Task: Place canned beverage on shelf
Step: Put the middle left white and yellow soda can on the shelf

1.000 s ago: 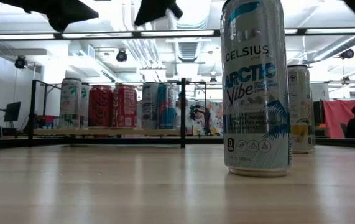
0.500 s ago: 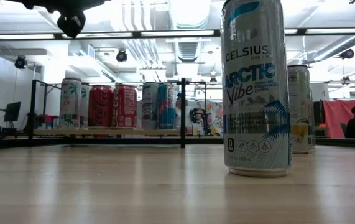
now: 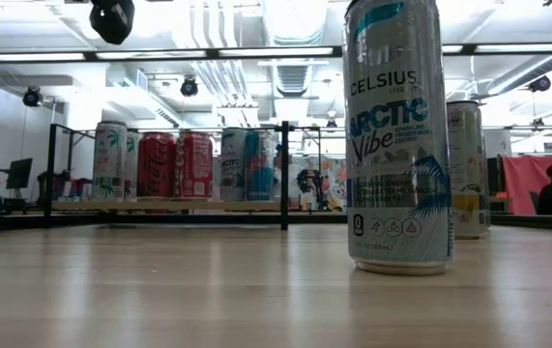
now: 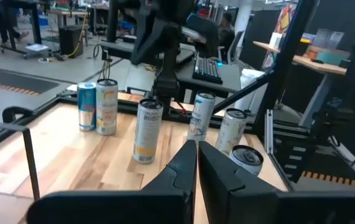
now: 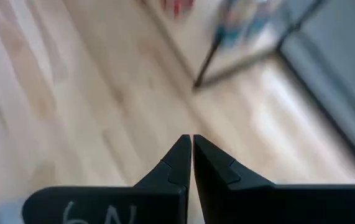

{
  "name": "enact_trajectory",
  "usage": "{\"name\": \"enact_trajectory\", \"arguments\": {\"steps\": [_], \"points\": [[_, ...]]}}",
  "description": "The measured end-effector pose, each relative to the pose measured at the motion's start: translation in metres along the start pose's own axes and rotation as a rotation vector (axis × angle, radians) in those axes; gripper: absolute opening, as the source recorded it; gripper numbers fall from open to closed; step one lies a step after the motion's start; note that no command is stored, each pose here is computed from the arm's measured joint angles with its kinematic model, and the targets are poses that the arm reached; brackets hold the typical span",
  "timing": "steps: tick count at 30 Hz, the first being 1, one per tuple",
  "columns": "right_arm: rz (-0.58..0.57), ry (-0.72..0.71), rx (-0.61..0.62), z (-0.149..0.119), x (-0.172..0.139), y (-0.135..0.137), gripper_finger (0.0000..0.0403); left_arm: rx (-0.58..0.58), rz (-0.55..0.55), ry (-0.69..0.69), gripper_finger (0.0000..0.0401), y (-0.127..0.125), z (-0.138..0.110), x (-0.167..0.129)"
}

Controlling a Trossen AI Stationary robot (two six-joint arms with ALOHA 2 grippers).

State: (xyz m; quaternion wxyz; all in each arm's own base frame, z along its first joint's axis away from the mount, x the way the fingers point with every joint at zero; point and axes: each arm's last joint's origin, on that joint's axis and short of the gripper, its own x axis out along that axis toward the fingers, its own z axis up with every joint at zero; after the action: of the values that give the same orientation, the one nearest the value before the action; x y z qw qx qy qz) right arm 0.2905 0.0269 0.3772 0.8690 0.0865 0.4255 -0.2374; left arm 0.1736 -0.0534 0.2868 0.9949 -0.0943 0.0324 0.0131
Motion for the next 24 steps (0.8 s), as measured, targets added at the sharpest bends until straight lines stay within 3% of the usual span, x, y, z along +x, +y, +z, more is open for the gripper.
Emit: {"name": "enact_trajectory", "arguments": {"steps": [7,18,24], "points": [[0.037,0.218,0.080,-0.016,0.005,-0.001,0.0009,0.096,0.005,-0.026,0.0000,-0.001,0.004,0.002],[0.044,0.218,0.078,-0.016,0.006,-0.001,0.0009,0.319,0.011,-0.047,0.0000,-0.008,0.040,-0.001],[0.029,0.217,0.256,-0.015,0.008,0.000,0.0022,0.447,0.075,-0.017,0.0000,-0.008,0.050,0.001]]}}
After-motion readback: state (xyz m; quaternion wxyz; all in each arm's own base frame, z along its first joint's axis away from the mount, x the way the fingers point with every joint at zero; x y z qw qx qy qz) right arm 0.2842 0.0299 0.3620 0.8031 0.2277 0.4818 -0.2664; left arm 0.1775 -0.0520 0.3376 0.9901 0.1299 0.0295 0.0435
